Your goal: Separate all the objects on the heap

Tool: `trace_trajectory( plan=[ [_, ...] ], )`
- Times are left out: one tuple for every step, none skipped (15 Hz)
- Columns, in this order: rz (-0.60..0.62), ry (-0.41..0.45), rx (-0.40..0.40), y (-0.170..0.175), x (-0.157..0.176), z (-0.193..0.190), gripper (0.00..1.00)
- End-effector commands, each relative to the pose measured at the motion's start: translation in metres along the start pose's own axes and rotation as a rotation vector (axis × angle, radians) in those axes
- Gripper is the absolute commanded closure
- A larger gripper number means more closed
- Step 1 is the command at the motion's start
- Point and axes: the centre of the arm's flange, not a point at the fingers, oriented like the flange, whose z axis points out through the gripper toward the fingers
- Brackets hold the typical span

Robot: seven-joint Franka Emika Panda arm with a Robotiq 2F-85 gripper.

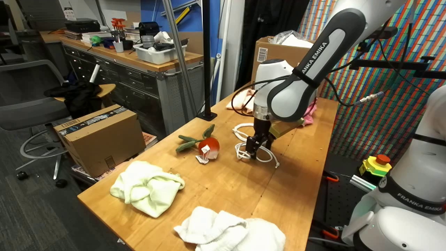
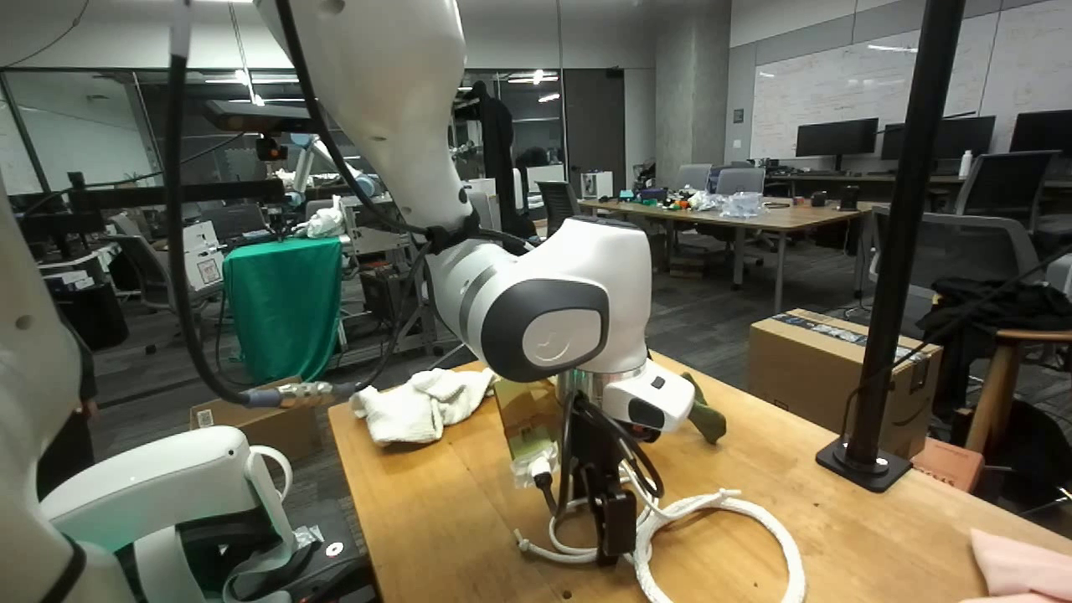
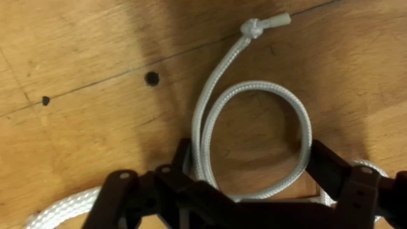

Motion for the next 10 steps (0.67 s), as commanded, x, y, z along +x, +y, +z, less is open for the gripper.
trace_trajectory(
  plan=[
    [-0.014,0.032,-0.007,0.0096,-0.0035,0.0049,0.42],
    [-0.017,0.035,-0.008,0.0097,-0.0034,0.0043,0.5],
    [-0.02,0.038,-0.009,0.01,-0.0032,0.0038,0.57],
    [-0.022,0.04,-0.012,0.0104,-0.0033,0.0035,0.65],
    [-0.026,0.041,-0.014,0.011,-0.0035,0.0034,0.72],
    [-0.029,0.043,-0.016,0.0116,-0.0037,0.0033,0.8],
    [-0.031,0.047,-0.018,0.0122,-0.004,0.003,0.86],
    [-0.035,0.05,-0.02,0.0129,-0.0046,0.0027,0.87],
    [-0.039,0.053,-0.022,0.0135,-0.0052,0.0026,0.9],
    [-0.042,0.055,-0.024,0.0143,-0.0058,0.002,0.92]
  ],
)
